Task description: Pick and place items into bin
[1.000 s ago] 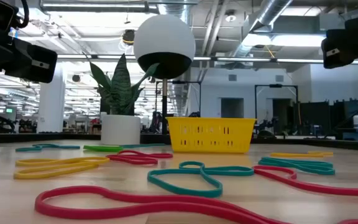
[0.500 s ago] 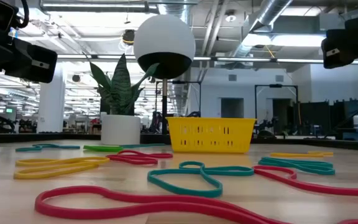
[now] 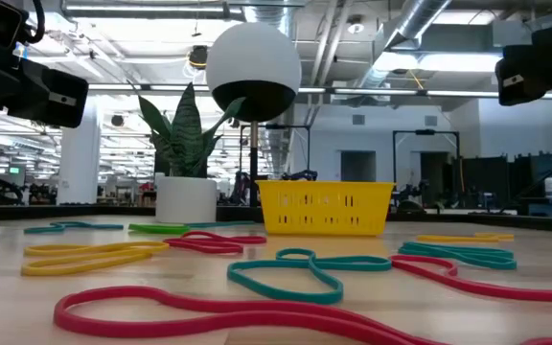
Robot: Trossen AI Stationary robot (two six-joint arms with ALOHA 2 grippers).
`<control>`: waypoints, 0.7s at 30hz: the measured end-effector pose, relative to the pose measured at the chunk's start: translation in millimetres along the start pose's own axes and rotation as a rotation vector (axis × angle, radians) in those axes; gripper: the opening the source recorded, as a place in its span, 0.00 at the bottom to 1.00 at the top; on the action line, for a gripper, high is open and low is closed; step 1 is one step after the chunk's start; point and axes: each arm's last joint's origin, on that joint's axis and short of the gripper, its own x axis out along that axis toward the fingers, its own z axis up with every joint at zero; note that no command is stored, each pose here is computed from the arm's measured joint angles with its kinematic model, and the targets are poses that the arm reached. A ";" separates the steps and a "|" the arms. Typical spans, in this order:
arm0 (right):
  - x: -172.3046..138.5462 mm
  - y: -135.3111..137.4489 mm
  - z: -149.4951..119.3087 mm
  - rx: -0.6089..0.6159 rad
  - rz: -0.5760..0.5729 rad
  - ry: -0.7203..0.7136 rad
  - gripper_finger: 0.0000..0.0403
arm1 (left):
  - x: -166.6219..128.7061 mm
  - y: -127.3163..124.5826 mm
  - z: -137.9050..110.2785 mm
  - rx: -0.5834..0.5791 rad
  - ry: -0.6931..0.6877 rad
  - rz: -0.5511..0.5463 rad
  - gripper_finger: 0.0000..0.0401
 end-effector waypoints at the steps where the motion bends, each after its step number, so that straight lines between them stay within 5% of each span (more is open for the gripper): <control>1: 0.0 0.0 -0.1 0.000 0.000 0.000 0.30 | 0.0 0.0 0.1 0.000 0.000 0.000 0.23; 11: 0.0 0.0 -0.1 0.000 0.000 0.000 0.30 | 0.0 0.2 2.0 -0.048 -0.024 0.005 0.23; 21: 0.0 0.0 0.0 0.000 0.000 0.000 0.30 | 0.1 -0.3 1.3 -0.361 -0.015 -0.014 0.23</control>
